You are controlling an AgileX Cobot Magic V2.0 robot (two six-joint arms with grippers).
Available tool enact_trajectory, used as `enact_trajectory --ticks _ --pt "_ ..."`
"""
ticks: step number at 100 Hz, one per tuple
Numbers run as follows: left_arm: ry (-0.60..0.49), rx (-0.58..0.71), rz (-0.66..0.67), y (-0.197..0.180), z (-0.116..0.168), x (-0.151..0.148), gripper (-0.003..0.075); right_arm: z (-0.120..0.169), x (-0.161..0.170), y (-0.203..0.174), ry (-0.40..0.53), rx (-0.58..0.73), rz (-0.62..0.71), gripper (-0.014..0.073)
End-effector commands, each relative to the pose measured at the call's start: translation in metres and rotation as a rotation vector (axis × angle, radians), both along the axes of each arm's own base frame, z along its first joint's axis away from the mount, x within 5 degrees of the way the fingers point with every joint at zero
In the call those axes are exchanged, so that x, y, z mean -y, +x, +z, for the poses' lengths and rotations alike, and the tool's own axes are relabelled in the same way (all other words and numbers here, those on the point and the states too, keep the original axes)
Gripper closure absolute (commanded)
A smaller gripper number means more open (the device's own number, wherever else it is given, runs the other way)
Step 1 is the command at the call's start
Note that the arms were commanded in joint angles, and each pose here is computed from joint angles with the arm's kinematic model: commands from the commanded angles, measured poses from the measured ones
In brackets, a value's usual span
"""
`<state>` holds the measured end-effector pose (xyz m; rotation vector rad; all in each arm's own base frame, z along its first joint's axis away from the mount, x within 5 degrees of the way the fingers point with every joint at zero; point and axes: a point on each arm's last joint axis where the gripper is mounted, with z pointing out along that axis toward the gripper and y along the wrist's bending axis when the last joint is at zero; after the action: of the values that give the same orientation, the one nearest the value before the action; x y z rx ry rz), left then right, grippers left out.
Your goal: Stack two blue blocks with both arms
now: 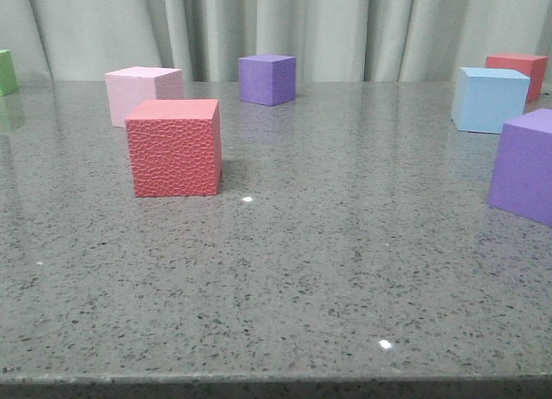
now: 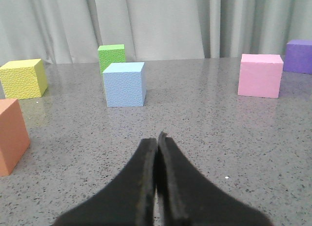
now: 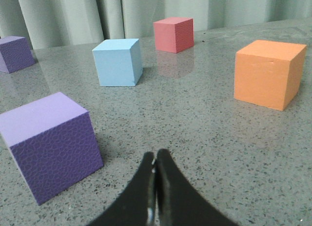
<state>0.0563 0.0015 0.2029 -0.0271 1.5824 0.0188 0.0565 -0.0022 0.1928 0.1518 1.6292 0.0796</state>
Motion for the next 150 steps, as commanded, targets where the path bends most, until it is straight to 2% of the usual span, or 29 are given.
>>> enact_trajectory --ticks 1,128,150 --pt "-0.002 0.107 0.003 -0.003 0.008 0.000 0.0739 0.014 0.000 -0.002 -0.015 0.109 -0.009 0.0708" --pt "0.000 0.120 0.006 -0.003 0.009 0.000 0.0739 0.017 0.001 -0.002 -0.014 0.141 -0.010 0.0708" --pt "-0.026 0.221 0.009 -0.006 0.025 -0.001 0.0739 0.019 0.000 -0.003 0.098 0.159 -0.007 0.0708"
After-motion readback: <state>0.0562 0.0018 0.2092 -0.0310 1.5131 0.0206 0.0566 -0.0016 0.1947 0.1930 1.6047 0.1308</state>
